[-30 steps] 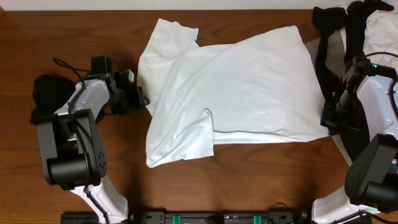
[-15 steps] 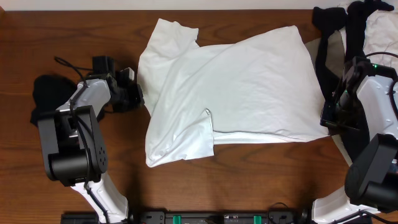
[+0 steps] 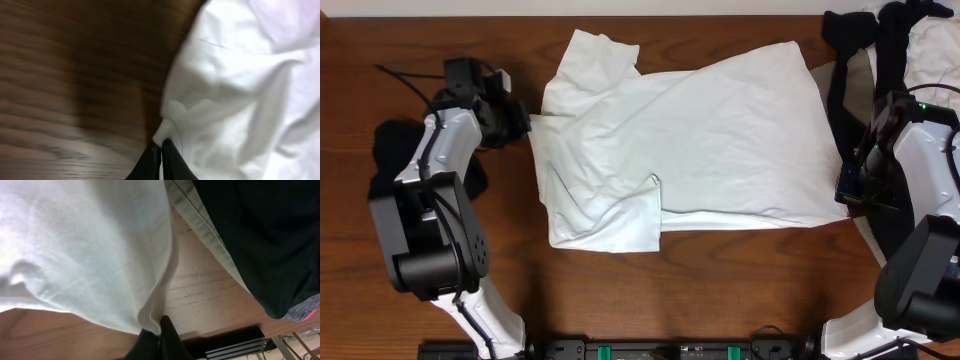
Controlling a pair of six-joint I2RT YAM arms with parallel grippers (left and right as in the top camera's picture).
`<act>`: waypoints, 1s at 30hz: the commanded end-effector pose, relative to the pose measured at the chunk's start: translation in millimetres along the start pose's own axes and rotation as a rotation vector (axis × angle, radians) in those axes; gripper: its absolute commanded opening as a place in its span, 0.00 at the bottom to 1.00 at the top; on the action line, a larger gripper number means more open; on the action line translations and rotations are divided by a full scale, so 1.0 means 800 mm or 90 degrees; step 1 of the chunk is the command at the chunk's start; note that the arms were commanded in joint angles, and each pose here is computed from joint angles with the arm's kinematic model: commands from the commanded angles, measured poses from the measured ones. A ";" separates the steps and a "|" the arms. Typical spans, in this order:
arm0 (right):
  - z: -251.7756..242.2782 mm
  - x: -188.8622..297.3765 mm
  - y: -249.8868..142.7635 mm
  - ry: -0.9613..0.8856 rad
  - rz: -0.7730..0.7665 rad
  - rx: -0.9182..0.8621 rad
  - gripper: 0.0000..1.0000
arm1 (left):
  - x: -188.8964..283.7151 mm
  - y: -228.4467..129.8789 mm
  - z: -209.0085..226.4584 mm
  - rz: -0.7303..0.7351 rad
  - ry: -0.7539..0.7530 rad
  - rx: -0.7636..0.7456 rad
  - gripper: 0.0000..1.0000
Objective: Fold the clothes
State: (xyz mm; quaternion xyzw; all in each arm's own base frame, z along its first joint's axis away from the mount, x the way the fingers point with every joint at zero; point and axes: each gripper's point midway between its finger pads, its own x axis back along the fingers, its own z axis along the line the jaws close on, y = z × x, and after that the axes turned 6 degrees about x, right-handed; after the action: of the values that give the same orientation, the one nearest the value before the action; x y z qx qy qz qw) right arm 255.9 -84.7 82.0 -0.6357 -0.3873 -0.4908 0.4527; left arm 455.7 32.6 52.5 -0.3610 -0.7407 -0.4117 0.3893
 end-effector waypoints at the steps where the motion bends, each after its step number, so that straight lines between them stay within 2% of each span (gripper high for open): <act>1: -0.002 0.000 -0.002 0.001 0.000 -0.013 0.01 | 0.006 0.015 0.017 -0.020 0.031 0.015 0.06; 5: -0.002 0.000 -0.002 0.001 0.000 -0.013 0.01 | 0.008 0.012 0.025 -0.012 0.036 0.025 0.07; 6: -0.002 0.000 -0.001 0.001 0.000 -0.013 0.01 | 0.008 0.010 0.026 -0.008 0.038 0.026 0.14; 8: -0.002 0.000 -0.001 0.001 0.000 -0.013 0.02 | 0.008 0.001 0.027 0.010 0.041 0.032 0.38; 11: -0.002 0.000 -0.002 0.001 0.000 -0.013 0.01 | 0.011 -0.032 0.030 0.077 0.049 0.051 0.53; 16: -0.002 0.000 0.000 0.001 -0.003 -0.013 0.01 | 0.042 -0.128 0.040 0.277 0.093 0.111 0.54; 19: -0.002 0.000 0.000 0.001 -0.004 -0.013 0.01 | 0.058 -0.165 0.044 0.356 0.113 0.134 0.54; 25: -0.002 0.000 -0.001 0.002 -0.002 -0.013 0.01 | 0.046 -0.178 0.046 0.359 0.107 0.143 0.53; 30: -0.002 0.000 -0.001 0.002 -0.001 -0.013 0.01 | 0.023 -0.183 0.033 0.341 0.050 0.143 0.53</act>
State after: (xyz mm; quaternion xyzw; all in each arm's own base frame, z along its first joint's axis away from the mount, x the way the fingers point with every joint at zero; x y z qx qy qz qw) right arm 256.5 -84.8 81.6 -0.6351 -0.3881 -0.4917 0.4520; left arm 320.2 13.9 15.1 -0.4667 -0.6385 -0.2447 0.5610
